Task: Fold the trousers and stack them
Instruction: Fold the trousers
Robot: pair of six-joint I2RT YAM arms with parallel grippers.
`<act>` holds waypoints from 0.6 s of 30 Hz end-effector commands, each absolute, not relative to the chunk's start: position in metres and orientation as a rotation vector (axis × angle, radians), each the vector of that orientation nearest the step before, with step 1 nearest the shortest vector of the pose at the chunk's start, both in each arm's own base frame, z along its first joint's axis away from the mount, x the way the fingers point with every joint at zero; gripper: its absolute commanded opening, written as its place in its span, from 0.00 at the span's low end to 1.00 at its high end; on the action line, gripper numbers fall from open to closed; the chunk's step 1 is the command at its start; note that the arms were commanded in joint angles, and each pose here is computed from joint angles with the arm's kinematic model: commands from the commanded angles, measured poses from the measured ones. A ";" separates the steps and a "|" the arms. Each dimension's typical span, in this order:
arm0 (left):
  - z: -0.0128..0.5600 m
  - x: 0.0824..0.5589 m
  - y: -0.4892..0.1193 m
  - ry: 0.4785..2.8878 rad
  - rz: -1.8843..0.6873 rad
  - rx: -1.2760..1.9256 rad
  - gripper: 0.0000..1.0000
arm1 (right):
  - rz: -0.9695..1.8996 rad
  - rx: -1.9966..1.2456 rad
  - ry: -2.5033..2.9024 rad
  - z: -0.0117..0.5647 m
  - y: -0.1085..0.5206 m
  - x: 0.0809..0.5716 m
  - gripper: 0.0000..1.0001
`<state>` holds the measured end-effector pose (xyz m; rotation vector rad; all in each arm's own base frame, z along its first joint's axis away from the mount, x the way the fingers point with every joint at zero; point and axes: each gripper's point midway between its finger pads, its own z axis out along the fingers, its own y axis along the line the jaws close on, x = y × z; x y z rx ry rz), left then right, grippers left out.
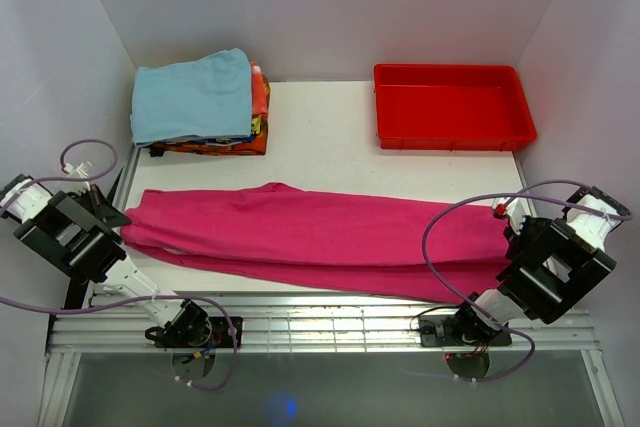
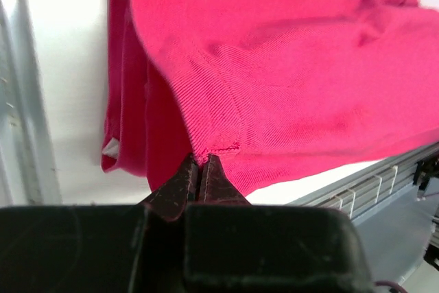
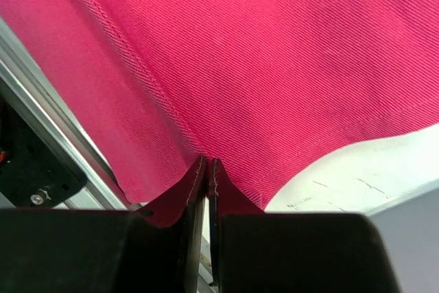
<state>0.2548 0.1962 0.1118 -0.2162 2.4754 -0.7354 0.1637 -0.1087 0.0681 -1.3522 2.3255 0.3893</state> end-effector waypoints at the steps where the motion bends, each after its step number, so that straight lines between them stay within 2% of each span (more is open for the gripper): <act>1: 0.084 0.239 0.201 2.523 -0.654 -0.193 0.02 | 0.266 -1.379 2.325 0.081 -0.136 0.179 0.08; 4: 0.064 0.215 0.191 2.579 -0.667 -0.251 0.08 | 0.245 -1.359 2.334 0.084 -0.146 0.186 0.08; 8: 0.049 0.188 0.186 2.617 -0.692 -0.332 0.20 | 0.236 -1.334 2.343 0.087 -0.154 0.192 0.08; 9: 0.047 0.183 0.186 2.623 -0.699 -0.356 0.30 | 0.233 -1.336 2.342 0.087 -0.155 0.193 0.08; 12: 0.042 0.167 0.185 2.618 -0.729 -0.408 0.50 | 0.234 -1.339 2.331 0.087 -0.155 0.195 0.08; 14: 0.039 0.161 0.179 2.594 -0.767 -0.415 0.62 | 0.237 -1.337 2.327 0.086 -0.154 0.195 0.08; 15: 0.040 0.161 0.177 2.581 -0.777 -0.419 0.64 | 0.241 -1.336 2.326 0.086 -0.153 0.194 0.08; 16: 0.040 0.161 0.173 2.568 -0.797 -0.417 0.78 | 0.246 -1.337 2.326 0.085 -0.152 0.194 0.08; 18: 0.038 0.161 0.163 2.547 -0.842 -0.440 0.79 | 0.248 -1.337 2.324 0.085 -0.151 0.193 0.08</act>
